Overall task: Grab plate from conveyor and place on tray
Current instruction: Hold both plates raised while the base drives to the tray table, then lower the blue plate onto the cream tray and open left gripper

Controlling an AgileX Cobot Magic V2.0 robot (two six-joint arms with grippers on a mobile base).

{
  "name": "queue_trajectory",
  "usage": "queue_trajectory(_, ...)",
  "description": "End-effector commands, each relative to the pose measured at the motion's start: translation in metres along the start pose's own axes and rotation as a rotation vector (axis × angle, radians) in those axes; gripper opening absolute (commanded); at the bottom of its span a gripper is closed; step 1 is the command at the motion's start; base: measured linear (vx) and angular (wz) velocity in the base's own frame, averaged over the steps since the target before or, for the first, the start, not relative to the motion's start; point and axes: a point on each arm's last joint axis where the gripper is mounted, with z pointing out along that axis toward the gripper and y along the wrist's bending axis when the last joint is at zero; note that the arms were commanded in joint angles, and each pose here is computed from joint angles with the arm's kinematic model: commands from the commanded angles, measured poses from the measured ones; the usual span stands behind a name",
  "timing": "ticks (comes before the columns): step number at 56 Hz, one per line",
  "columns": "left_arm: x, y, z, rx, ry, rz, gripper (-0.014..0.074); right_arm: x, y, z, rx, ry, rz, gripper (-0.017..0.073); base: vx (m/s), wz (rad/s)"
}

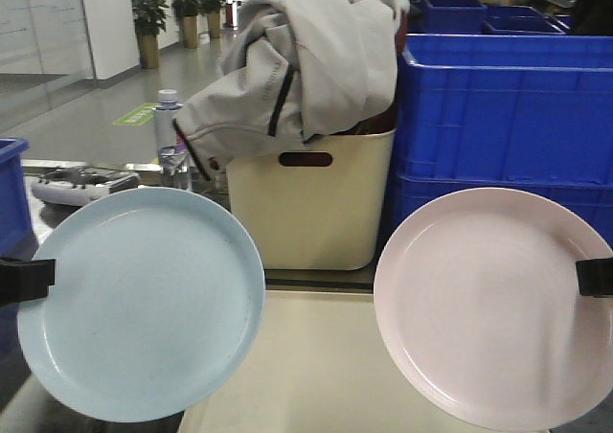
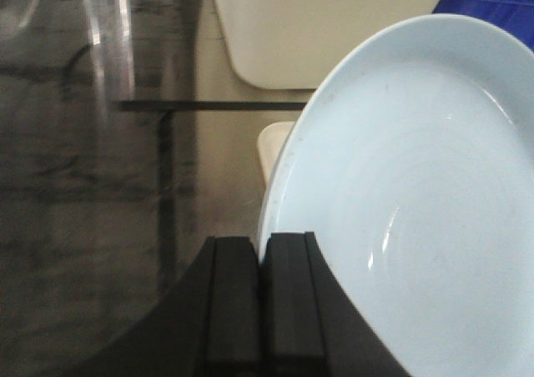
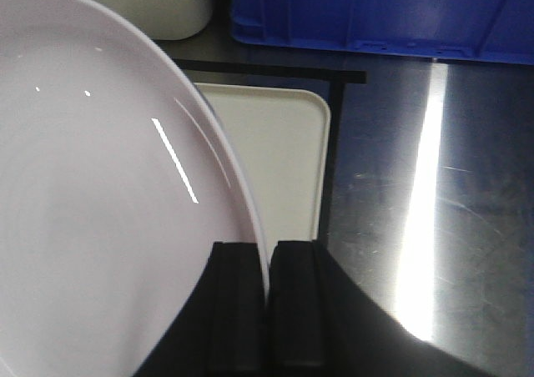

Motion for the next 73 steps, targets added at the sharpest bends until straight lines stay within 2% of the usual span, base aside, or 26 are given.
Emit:
queue_trajectory(1,-0.0156,-0.0050,-0.0100,0.023,-0.120,-0.009,-0.0006,-0.0118,0.0003,-0.0126,-0.008,-0.120,-0.002,-0.0012,0.18,-0.44)
queue_trajectory(25,-0.0156,-0.0049,-0.0096,0.023,-0.119,-0.009,-0.0006,-0.0118,0.0003,-0.0126,-0.008,-0.120,-0.002,-0.0012,0.08,-0.21)
queue_trajectory(73,-0.0158,-0.0049,-0.0097,0.023,-0.122,-0.010,-0.0006,-0.0138,0.0005,-0.0128,-0.010,-0.142,-0.001,-0.0012,0.00,-0.01)
